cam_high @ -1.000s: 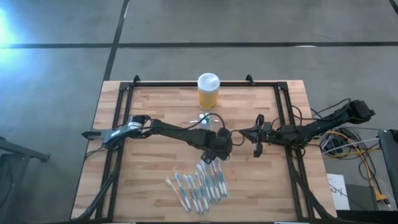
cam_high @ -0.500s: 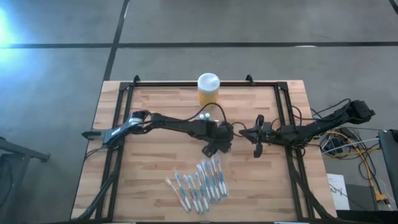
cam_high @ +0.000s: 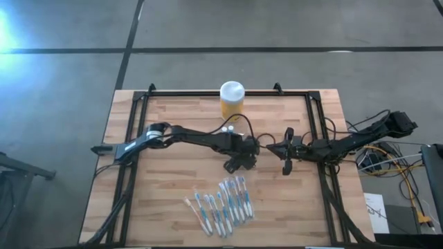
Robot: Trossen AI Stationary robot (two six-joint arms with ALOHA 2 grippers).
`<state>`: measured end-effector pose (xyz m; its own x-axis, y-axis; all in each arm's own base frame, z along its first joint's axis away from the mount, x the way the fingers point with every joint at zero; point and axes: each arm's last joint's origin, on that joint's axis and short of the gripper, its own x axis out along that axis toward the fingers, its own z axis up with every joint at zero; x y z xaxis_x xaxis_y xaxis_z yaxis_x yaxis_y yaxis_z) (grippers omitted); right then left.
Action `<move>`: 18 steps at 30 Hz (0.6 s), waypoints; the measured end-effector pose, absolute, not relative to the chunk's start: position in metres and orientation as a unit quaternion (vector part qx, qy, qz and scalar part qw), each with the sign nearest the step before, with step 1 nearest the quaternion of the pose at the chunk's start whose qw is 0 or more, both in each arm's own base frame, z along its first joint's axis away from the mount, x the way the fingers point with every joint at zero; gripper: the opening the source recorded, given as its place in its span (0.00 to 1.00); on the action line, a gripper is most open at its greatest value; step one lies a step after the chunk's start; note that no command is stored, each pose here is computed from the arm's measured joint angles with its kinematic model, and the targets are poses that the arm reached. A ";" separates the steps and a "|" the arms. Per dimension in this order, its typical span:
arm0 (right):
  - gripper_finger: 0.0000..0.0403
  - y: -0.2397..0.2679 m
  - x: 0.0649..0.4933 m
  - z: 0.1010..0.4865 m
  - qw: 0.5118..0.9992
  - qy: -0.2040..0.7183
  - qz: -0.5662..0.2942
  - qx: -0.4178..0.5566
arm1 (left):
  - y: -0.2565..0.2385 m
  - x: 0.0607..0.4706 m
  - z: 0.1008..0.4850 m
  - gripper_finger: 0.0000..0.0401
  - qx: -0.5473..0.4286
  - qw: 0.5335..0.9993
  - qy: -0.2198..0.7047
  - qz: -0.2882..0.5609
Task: Pick & Place toothbrushing station
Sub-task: Put the blue mouthwash bottle into the transparent organizer
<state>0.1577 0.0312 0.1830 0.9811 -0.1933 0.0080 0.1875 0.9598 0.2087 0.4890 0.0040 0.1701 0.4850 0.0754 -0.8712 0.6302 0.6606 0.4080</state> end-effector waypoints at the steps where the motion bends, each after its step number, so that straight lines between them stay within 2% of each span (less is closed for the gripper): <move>1: 0.02 0.031 0.158 0.183 0.990 -0.014 -0.096 0.104 | 0.004 0.489 0.168 0.77 0.373 0.775 0.477 -0.181; 6: 0.02 0.031 0.158 0.183 0.990 -0.014 -0.096 0.102 | 0.005 0.489 0.161 0.75 0.379 0.763 0.486 -0.194; 9: 0.02 0.031 0.158 0.183 0.990 -0.014 -0.096 0.100 | 0.004 0.489 0.158 0.70 0.378 0.760 0.490 -0.200; 18: 0.02 0.031 0.158 0.183 0.991 -0.013 -0.096 0.093 | 0.003 0.487 0.155 0.39 0.373 0.755 0.497 -0.208</move>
<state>0.1577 0.0312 0.1830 0.9811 -0.1933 0.0083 0.1884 0.9642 0.1864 0.4869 0.0033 0.1554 0.4195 0.0579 -0.9059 0.6849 0.6349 0.3576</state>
